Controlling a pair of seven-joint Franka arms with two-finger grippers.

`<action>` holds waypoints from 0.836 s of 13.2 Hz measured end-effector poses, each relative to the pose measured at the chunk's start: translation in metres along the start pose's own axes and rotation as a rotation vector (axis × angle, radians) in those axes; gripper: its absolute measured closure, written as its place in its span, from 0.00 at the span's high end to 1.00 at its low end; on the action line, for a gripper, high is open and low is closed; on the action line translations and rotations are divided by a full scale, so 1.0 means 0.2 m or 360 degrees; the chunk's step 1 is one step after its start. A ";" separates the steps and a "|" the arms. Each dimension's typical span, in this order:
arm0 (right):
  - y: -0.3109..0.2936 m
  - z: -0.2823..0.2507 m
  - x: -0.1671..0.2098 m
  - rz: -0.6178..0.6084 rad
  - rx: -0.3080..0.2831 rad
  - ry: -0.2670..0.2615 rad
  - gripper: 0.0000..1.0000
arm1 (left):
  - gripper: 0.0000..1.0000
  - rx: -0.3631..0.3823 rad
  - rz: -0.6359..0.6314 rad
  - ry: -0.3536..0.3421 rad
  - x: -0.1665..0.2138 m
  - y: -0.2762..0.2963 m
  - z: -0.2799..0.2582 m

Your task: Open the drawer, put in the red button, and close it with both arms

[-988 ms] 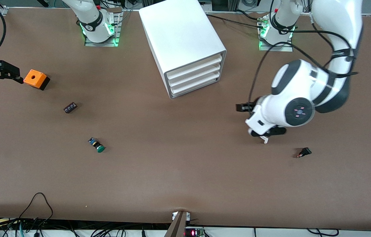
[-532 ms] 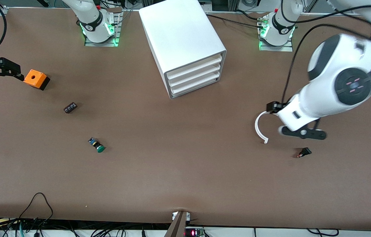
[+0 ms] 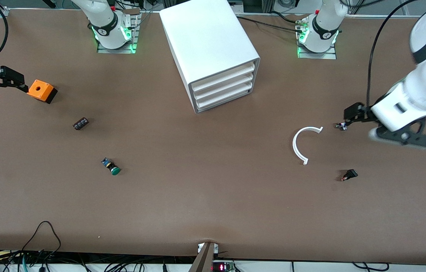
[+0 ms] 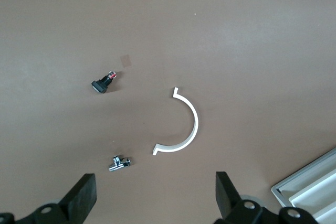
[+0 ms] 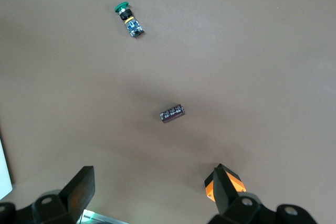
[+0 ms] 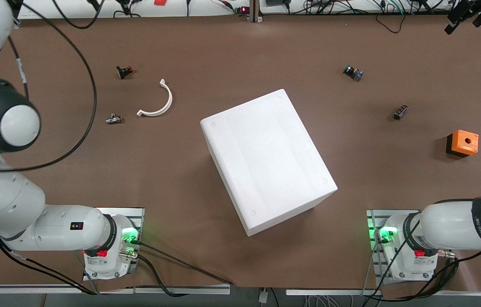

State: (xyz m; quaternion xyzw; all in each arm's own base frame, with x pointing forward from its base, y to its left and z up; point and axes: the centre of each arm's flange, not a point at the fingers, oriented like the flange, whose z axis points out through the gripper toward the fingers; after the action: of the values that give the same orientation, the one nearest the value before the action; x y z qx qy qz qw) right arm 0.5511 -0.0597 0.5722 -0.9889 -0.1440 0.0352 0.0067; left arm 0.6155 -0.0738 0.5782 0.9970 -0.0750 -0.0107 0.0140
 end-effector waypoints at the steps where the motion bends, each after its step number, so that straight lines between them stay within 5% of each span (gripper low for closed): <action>1: 0.00 0.00 0.00 0.0000 0.0000 0.0000 1.00 | 1.00 -0.0006 -0.0031 0.0018 -0.08 -0.07 -0.02; 5: 0.00 0.00 0.00 -0.0001 0.0000 0.0000 1.00 | 1.00 0.0018 -0.0039 0.0081 -0.31 -0.06 -0.11; 11: 0.00 0.00 0.00 -0.0002 0.0000 0.0000 1.00 | 1.00 0.0015 -0.0077 0.0036 -0.31 -0.12 -0.03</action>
State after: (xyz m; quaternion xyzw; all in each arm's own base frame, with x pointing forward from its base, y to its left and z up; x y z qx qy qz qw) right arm 0.5512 -0.0592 0.5723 -0.9889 -0.1444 0.0352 0.0067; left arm 0.5588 -0.0399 0.5846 0.9987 -0.0507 0.0004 0.0099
